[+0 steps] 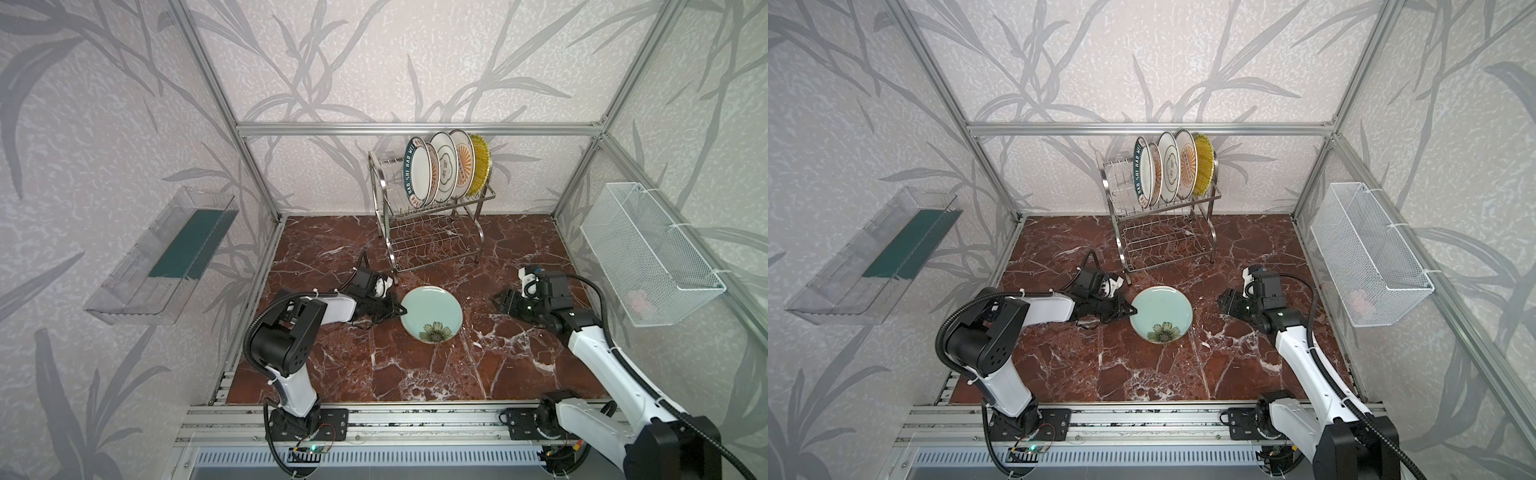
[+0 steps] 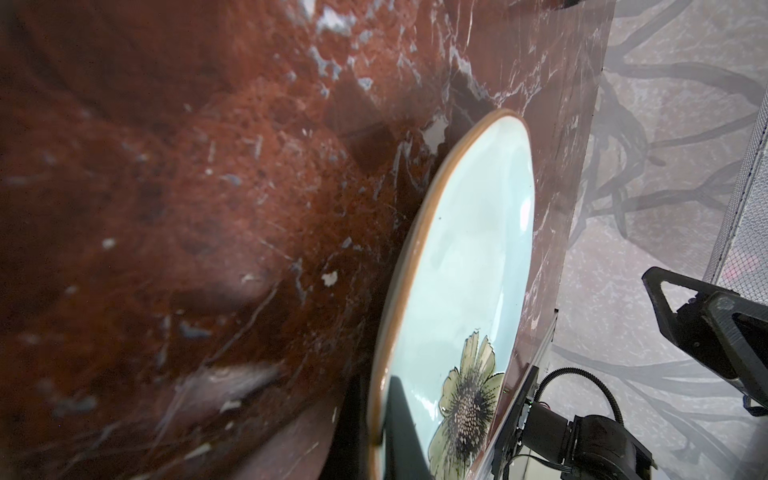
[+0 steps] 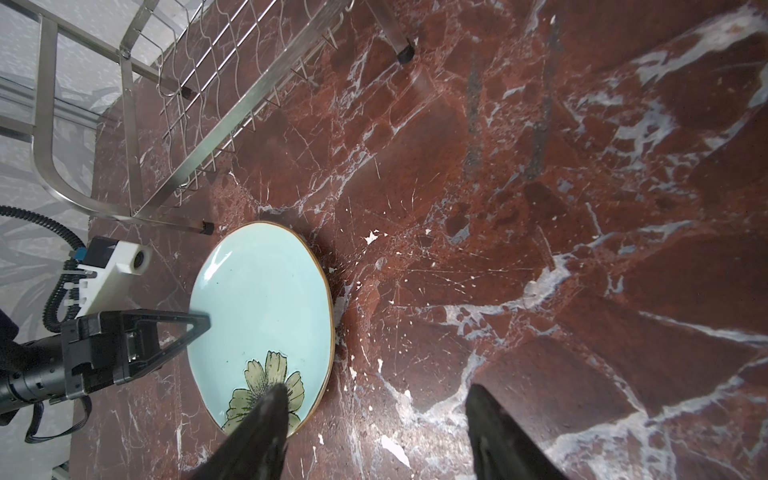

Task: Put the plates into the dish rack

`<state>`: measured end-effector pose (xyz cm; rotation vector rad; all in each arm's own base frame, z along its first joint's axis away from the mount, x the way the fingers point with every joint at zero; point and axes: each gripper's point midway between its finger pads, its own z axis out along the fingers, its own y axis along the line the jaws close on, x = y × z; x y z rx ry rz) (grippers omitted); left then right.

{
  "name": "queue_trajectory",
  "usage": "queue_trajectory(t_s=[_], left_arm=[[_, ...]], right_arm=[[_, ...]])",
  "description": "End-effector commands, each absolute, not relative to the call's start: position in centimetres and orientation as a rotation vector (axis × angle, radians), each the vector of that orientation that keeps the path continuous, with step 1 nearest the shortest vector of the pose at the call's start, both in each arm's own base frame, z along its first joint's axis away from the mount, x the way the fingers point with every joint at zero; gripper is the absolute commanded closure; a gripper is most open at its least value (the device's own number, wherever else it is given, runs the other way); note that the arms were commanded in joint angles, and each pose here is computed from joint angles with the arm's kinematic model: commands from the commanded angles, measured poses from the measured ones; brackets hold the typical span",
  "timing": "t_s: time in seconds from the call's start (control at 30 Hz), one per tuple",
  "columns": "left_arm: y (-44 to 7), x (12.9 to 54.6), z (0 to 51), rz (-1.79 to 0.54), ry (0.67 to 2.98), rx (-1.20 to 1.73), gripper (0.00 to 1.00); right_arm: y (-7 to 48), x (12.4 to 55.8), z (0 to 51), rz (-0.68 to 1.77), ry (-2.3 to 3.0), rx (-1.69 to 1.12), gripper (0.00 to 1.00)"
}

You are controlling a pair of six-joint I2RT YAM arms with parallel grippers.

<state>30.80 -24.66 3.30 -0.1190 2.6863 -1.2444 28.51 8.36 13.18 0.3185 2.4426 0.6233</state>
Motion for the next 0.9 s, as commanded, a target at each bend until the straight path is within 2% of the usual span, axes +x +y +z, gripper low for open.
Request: queue_trajectory(t_s=[0.0,0.47,0.87], left_arm=[[-25.0,30.2,3.8,-1.285,2.681,-0.114,1.0],[-25.8,31.1,9.4,-1.405,2.501,-0.085,1.0],[-25.9,31.0,12.8,-1.431,2.436,-0.037,1.0]], right_arm=[[8.5,28.7,13.5,0.646,2.429,0.322,0.33],[9.2,28.8,13.7,0.704,2.418,0.323,0.33],[9.6,28.8,14.5,0.748,2.395,0.315,0.33]])
